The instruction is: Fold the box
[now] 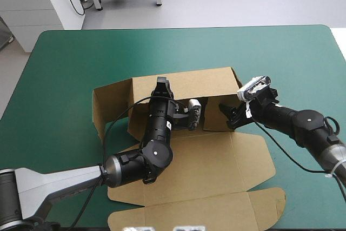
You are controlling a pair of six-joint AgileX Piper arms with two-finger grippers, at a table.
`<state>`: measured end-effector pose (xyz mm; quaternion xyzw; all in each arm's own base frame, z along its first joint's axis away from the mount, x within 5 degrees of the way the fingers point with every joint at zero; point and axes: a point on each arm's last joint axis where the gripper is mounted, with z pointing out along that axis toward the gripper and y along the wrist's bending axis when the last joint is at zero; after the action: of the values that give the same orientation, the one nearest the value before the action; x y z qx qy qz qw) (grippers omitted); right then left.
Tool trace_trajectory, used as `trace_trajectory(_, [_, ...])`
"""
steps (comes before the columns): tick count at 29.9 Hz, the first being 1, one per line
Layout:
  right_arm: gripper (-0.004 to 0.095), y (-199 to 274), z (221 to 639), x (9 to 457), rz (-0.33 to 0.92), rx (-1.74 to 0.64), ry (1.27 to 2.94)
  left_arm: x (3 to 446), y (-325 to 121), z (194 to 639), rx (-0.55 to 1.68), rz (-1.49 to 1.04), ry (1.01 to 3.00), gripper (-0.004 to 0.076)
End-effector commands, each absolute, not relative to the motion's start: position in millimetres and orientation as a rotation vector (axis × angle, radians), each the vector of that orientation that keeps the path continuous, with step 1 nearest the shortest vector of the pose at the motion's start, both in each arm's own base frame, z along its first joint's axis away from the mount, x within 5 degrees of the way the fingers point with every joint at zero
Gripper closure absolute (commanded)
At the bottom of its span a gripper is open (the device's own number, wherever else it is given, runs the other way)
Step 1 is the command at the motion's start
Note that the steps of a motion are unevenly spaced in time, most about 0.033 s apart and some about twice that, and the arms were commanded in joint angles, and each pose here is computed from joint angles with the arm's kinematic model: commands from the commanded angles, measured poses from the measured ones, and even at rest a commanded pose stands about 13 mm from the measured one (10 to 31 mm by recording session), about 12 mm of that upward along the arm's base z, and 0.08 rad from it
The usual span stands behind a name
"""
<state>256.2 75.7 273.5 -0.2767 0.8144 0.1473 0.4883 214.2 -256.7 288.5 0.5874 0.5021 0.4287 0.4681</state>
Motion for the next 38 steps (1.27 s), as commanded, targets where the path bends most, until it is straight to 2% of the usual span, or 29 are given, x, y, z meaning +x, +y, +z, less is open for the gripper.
trace_trajectory(1, [0.0229,76,286,259,0.364,-0.623,1.930,212,-255,311,1.371,1.073,1.170,0.0731])
trace_trajectory(5, [0.0467,76,282,261,0.355,-0.653,1.932,212,-255,311,1.371,1.073,1.170,0.0731])
trace_trajectory(9, [0.0789,77,282,261,0.329,-0.700,1.913,212,-255,311,1.371,1.073,1.170,0.0731])
trace_trajectory(11, [0.0905,77,282,261,0.325,-0.705,1.911,212,-255,311,1.371,1.073,1.170,0.0731])
trace_trajectory(12, [0.0926,77,282,261,0.323,-0.709,1.909,212,-255,311,1.371,1.073,1.170,0.0731])
trace_trajectory(19, [0.0927,77,282,261,0.319,-0.711,1.908,212,-254,311,1.359,1.073,1.180,0.0730])
trace_trajectory(21, [0.0927,77,282,261,0.314,-0.718,1.905,212,-254,311,1.339,1.050,1.196,0.0702])
trace_trajectory(23, [0.0927,77,282,261,0.310,-0.718,1.904,212,-255,311,1.338,1.047,1.194,0.0636])
trace_trajectory(29, [0.0927,75,283,263,0.313,-0.660,1.913,212,-255,312,1.327,1.051,1.182,0.0248])
trace_trajectory(31, [0.0927,73,285,265,0.291,-0.638,1.912,212,-256,314,1.324,1.057,1.163,0.0171])
trace_trajectory(38, [0.0928,68,297,274,0.224,-0.559,1.894,205,-259,315,1.318,1.073,1.141,0.0176])
